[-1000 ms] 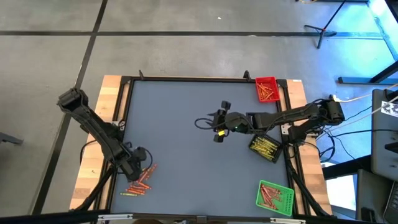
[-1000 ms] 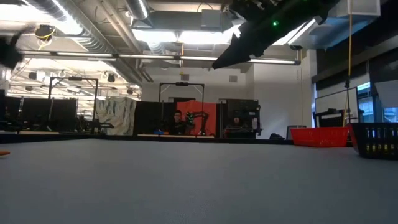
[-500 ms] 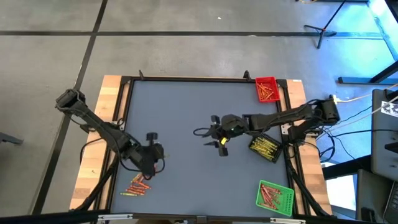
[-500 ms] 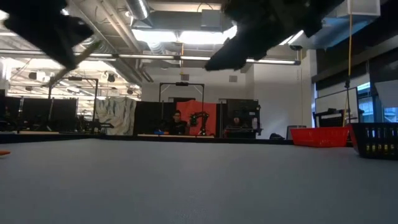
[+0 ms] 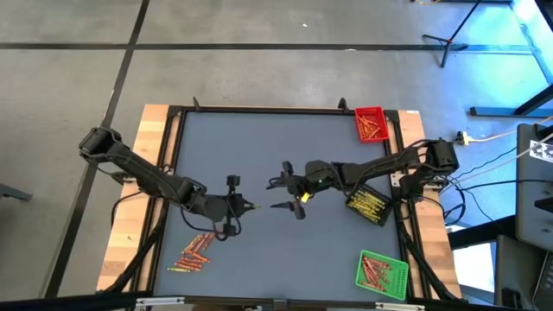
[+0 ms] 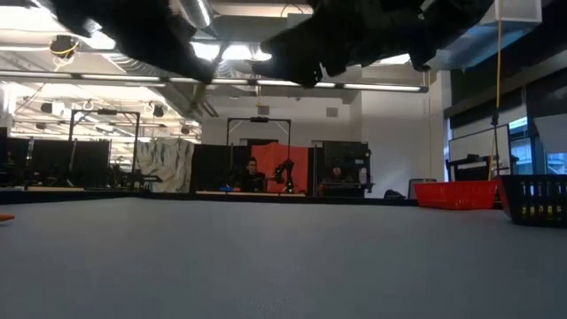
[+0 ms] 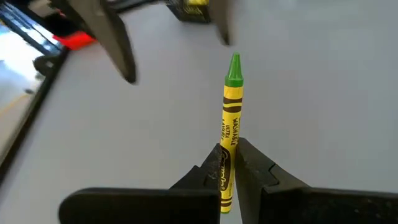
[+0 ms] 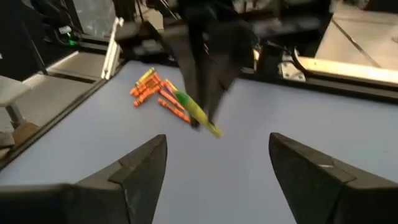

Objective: Sort crayons
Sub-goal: Put the green crayon into the black basket

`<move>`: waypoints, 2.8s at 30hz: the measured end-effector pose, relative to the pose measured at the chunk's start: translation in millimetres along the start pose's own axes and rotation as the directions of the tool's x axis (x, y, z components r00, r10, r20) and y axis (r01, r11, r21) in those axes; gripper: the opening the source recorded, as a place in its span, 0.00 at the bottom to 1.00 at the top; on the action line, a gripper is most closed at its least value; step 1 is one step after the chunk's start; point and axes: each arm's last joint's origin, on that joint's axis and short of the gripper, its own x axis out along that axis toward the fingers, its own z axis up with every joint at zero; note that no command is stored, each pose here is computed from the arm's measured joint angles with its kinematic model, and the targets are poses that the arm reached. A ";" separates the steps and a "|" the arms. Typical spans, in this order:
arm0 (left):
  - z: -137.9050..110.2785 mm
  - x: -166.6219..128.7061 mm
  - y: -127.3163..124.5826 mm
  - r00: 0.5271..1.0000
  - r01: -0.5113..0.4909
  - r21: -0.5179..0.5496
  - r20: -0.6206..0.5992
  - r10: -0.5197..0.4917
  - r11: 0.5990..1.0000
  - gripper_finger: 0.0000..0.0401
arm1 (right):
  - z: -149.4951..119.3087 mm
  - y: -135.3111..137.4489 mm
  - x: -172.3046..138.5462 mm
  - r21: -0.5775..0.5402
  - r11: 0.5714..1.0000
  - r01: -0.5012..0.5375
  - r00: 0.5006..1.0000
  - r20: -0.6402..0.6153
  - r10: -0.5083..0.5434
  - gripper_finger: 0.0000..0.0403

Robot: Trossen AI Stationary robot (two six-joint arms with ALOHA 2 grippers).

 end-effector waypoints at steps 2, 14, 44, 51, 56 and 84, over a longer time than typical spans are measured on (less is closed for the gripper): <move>3.5 6.2 3.0 0.999 -0.022 -0.006 0.040 0.023 1.000 0.02 | 1.9 3.1 0.6 -0.007 1.000 -0.009 1.000 0.017 0.009 0.69; 17.7 24.4 15.0 0.981 -0.066 -0.059 0.181 0.076 0.996 0.02 | 9.8 11.8 1.9 -0.074 0.997 0.003 0.996 0.086 0.003 0.67; 22.3 16.9 11.9 0.973 0.102 0.024 0.205 -0.104 0.995 0.27 | 58.1 32.2 -39.5 -0.010 0.991 0.132 0.908 -0.401 -0.125 0.06; 19.8 15.8 8.2 0.977 0.112 0.042 0.179 -0.118 0.993 0.27 | 69.9 53.3 -78.1 0.126 0.951 0.283 0.721 -0.681 -0.124 0.03; 19.0 15.9 8.1 0.978 0.112 0.045 0.172 -0.118 0.993 0.27 | 58.1 64.9 -101.2 0.184 0.872 0.454 0.508 -0.858 -0.083 0.07; 18.6 16.5 10.3 0.984 0.062 0.044 0.167 -0.068 0.997 0.27 | -59.7 77.2 -133.2 0.028 0.670 0.742 0.008 -0.999 0.033 0.21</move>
